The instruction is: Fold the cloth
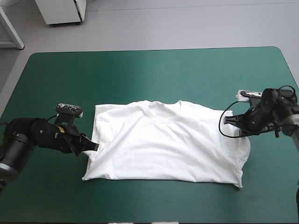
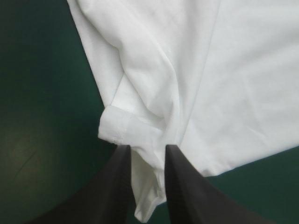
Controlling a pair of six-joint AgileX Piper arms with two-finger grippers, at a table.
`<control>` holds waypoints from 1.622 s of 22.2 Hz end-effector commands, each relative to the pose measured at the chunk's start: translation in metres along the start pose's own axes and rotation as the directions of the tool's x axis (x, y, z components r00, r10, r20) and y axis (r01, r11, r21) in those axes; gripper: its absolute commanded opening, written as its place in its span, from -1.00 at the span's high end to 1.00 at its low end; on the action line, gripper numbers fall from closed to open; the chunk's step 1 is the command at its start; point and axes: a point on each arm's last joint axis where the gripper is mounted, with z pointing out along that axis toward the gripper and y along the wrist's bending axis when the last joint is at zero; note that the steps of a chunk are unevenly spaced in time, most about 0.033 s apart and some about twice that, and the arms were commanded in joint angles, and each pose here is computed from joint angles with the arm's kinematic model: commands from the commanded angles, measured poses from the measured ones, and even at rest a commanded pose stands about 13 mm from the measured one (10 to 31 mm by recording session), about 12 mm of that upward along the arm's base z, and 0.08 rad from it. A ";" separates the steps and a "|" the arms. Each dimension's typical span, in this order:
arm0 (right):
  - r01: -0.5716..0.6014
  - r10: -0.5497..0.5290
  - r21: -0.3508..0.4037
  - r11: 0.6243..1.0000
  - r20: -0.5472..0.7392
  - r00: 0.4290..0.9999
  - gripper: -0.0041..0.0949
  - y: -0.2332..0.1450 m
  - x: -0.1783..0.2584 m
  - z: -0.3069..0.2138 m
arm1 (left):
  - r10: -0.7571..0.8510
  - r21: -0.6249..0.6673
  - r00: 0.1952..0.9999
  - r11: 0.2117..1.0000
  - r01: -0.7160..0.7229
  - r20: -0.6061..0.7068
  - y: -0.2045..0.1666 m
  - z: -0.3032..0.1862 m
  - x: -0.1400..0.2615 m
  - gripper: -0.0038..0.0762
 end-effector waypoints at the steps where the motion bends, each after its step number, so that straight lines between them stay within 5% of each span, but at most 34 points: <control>1: 0.025 -0.017 -0.141 0.990 0.061 0.998 0.95 0.014 0.000 -0.028 | 0.005 0.007 0.997 1.000 -0.005 0.083 -0.003 -0.013 -0.007 0.43; 9: 0.190 -0.179 -0.245 0.951 0.066 0.982 0.95 0.071 0.008 -0.021 | -0.006 0.026 0.996 1.000 0.004 0.089 -0.005 -0.013 -0.008 0.43; 26: 0.146 -0.172 -0.270 0.952 -0.072 0.983 0.94 0.081 -0.006 0.036 | -0.019 0.034 0.996 0.999 0.015 0.091 -0.006 -0.013 -0.008 0.43; 28: 0.152 -0.182 -0.278 0.949 -0.085 0.980 0.77 0.081 -0.004 0.034 | -0.018 0.034 0.996 0.999 0.015 0.090 -0.006 -0.013 -0.008 0.43; 32: 0.166 -0.198 -0.312 0.935 -0.071 0.978 -0.05 0.084 -0.003 0.014 | -0.018 0.034 0.996 0.999 0.015 0.090 -0.006 -0.013 -0.008 0.43; 36: 0.205 -0.223 -0.294 0.934 -0.030 0.974 -0.05 0.082 0.002 -0.009 | -0.018 0.036 0.997 0.999 0.015 0.079 -0.006 -0.013 -0.007 0.43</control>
